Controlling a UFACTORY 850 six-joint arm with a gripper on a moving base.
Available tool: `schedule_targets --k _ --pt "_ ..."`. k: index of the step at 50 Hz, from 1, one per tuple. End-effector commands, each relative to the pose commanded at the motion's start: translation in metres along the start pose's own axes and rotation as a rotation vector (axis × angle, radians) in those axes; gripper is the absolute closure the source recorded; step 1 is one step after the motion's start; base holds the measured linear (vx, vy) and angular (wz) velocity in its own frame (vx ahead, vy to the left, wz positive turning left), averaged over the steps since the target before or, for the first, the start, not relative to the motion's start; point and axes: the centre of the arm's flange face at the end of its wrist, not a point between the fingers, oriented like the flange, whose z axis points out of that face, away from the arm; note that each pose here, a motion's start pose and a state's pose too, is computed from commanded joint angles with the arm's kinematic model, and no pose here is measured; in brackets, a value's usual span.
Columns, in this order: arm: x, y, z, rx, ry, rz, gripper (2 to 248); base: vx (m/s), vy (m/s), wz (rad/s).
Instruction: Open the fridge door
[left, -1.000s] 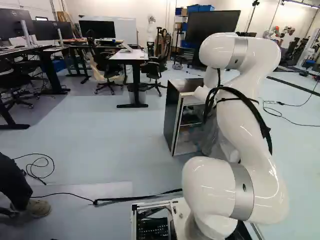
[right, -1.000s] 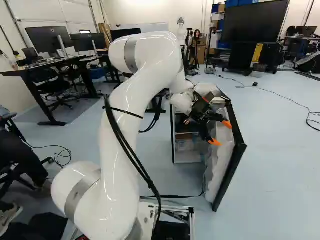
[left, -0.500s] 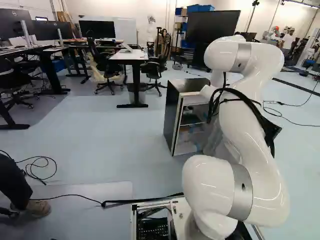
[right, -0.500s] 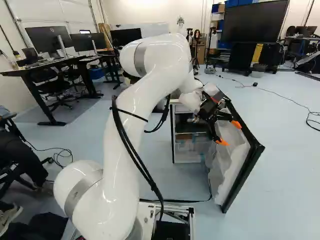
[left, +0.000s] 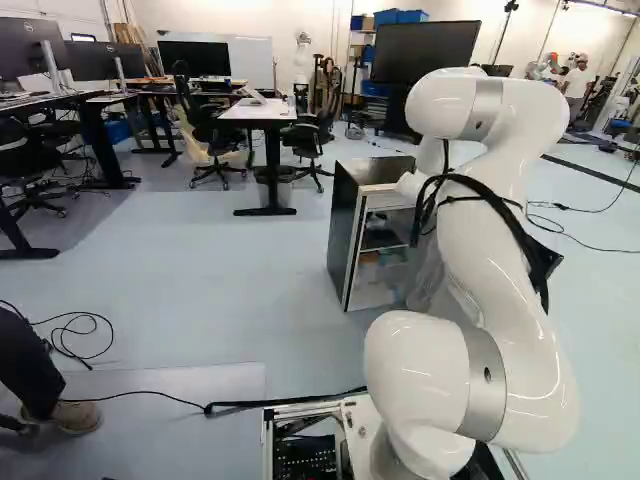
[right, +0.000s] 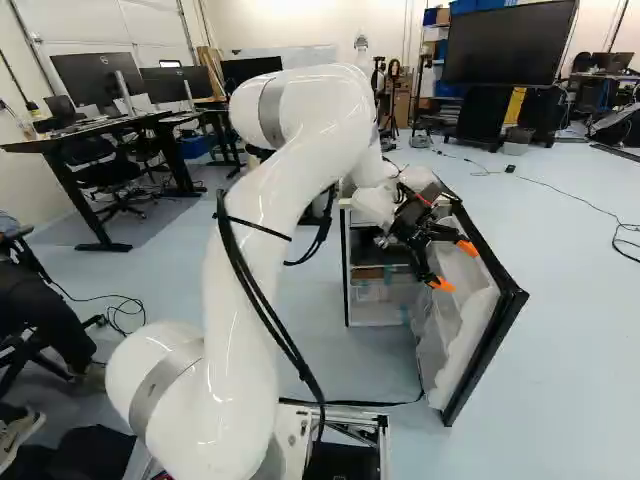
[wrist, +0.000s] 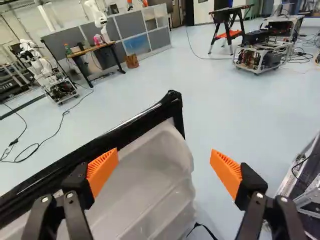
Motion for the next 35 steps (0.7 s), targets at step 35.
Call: schedule_targets --k 35 --pt "-0.001 0.075 -0.038 0.151 0.031 -0.173 3 0.0 0.0 0.0"
